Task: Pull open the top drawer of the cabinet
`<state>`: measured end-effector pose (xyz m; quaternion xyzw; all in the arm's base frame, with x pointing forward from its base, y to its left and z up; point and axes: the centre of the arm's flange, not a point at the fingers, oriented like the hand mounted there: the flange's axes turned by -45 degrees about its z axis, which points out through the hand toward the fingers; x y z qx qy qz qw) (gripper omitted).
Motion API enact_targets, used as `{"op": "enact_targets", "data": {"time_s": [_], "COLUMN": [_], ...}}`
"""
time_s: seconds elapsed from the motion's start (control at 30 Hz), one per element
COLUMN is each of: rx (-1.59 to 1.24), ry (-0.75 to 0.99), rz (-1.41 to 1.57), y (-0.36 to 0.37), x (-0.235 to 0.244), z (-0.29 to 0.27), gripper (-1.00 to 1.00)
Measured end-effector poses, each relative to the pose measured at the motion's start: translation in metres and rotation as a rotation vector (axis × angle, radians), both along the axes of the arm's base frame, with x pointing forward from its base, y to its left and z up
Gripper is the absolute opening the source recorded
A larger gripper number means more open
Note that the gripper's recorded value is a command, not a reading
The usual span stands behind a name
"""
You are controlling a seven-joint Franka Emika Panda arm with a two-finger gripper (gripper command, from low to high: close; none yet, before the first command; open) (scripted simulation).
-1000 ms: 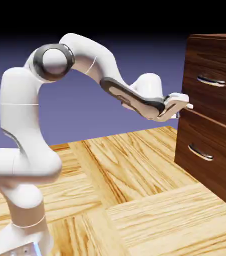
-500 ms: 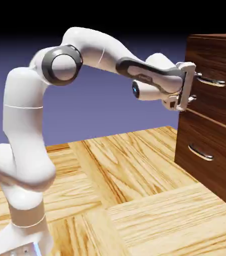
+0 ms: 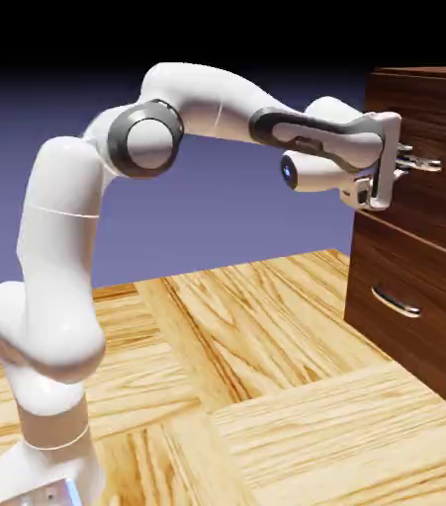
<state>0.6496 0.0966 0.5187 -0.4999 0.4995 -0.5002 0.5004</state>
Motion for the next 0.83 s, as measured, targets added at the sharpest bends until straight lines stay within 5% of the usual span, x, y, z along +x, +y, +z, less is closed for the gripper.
{"op": "enact_targets", "data": {"time_s": [0.7, 0.73, 0.83], "rx": [-0.001, -0.001, 0.001], "ry": [0.0, 0.0, 0.001], "rz": [0.002, 0.002, 0.0], "y": [0.001, 0.001, 0.0], "x": [-0.203, -0.212, -0.223], "z": [0.0, 0.0, 0.0], "gripper": [-1.0, 1.0, 1.0]}}
